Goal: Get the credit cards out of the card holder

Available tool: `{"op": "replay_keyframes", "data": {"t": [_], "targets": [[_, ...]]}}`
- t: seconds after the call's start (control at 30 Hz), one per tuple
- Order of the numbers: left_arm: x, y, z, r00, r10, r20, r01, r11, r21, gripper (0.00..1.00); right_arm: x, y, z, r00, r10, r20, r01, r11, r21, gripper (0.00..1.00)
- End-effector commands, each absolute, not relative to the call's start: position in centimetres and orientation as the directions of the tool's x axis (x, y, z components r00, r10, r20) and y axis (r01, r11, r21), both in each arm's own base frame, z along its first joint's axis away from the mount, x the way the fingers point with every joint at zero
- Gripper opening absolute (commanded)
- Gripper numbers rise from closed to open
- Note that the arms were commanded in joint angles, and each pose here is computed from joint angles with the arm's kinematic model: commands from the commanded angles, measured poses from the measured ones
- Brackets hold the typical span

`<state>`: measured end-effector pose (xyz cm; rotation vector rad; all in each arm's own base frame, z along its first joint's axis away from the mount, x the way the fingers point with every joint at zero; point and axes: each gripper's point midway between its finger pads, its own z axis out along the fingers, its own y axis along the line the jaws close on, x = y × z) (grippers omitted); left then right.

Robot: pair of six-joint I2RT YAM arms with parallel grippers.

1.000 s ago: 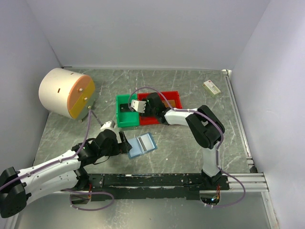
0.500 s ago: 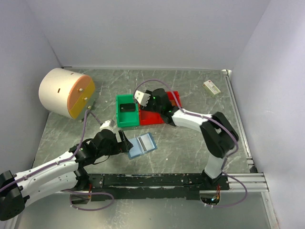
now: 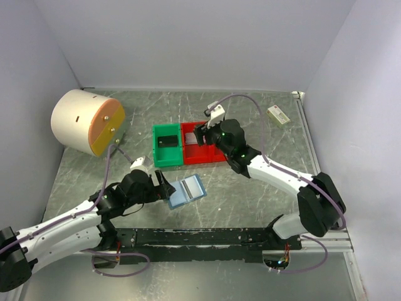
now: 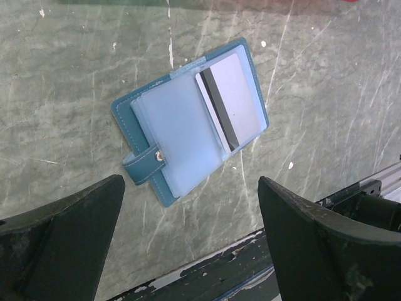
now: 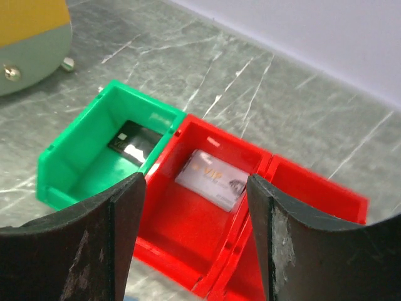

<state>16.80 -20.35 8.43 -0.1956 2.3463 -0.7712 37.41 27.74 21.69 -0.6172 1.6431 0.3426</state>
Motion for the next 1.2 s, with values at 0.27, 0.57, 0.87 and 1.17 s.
{"op": "replay_keyframes", "data": {"t": [0.27,0.57,0.87,1.17], "targets": [[18.0,-21.4,13.4,-0.712,-0.427,-0.557,0.090,0.732,-0.676,0.99,33.4,26.0,18.7,-0.470,0.100,-0.877,-0.417,0.851,0.320,1.00],[22.1,-23.3,19.3,-0.610,-0.512,-0.605,0.088,0.715,-0.693,0.99,27.3,28.3,16.3,-0.655,0.121,-0.746,-0.488,0.686,0.540,1.00],[25.0,-27.3,18.6,-0.680,-0.384,-0.625,0.139,0.769,-0.624,1.00,24.7,26.2,13.3,-0.739,0.163,-0.653,-0.367,0.716,0.594,0.96],[22.1,-26.8,14.6,-0.736,-0.458,-0.498,0.123,0.634,-0.764,0.88,22.1,28.1,9.5,-0.852,0.020,-0.524,-0.385,0.654,0.651,0.57]]}}
